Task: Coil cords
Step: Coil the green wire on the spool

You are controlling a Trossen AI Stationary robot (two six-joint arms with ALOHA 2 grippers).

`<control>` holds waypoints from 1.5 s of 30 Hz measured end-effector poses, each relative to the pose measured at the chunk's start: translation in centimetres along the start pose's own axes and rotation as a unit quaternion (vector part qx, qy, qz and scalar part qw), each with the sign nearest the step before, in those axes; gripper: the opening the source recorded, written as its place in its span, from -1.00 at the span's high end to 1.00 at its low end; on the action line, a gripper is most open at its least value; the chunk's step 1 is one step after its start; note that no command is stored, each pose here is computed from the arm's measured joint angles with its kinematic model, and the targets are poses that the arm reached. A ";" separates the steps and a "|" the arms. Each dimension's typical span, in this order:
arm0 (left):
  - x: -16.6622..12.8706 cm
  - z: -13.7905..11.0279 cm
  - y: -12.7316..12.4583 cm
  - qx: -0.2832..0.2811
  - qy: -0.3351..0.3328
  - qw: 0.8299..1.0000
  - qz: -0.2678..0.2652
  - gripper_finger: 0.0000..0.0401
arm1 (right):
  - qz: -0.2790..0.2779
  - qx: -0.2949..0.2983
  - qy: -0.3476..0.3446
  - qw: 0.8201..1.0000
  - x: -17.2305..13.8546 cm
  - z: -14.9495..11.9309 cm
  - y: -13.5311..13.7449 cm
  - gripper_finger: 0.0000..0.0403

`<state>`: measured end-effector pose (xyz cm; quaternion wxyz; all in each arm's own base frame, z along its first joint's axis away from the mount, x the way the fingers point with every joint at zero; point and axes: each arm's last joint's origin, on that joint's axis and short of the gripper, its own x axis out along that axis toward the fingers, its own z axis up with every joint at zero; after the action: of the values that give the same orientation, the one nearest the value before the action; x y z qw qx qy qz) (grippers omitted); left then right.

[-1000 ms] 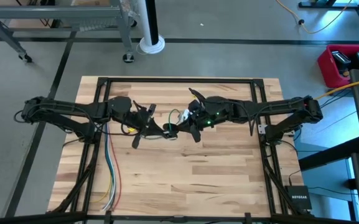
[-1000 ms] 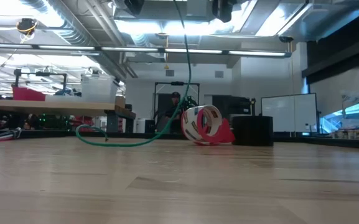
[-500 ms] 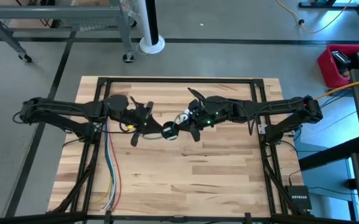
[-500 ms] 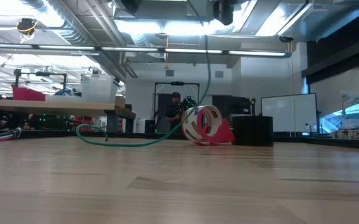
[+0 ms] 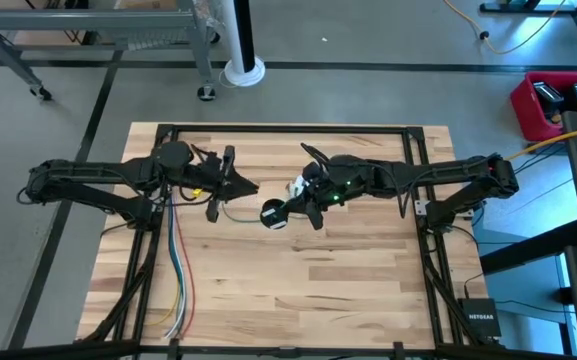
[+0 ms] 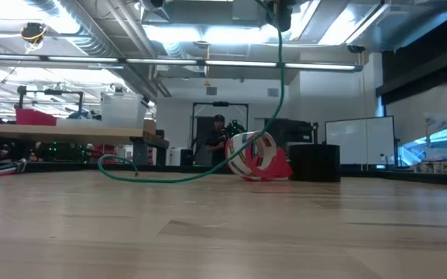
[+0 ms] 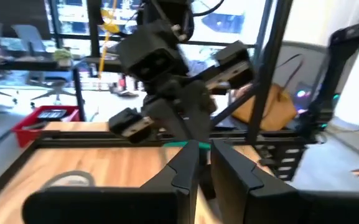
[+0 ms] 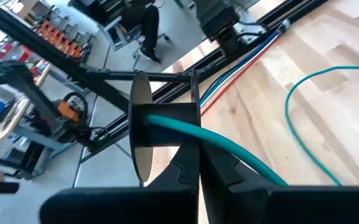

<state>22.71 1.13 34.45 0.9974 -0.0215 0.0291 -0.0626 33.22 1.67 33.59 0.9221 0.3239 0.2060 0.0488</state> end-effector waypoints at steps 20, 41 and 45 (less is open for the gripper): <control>2.1 -2.4 -0.6 0.045 0.067 0.997 -0.011 0.83 | 0.143 -0.020 -0.021 0.989 -0.3 1.3 1.7 1.00; 7.2 -4.2 -0.1 -0.045 0.000 0.999 -0.002 0.65 | 0.184 -0.053 -0.082 0.978 -0.7 2.3 2.6 1.00; 7.1 -4.2 -0.1 -0.080 -0.001 0.997 -0.003 0.44 | 0.183 -0.054 -0.081 0.978 -0.7 2.3 2.6 1.00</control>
<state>29.51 -0.05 29.90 0.9924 -0.1010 0.0332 -0.0626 33.66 2.21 37.05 0.9272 0.3091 0.0646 0.2016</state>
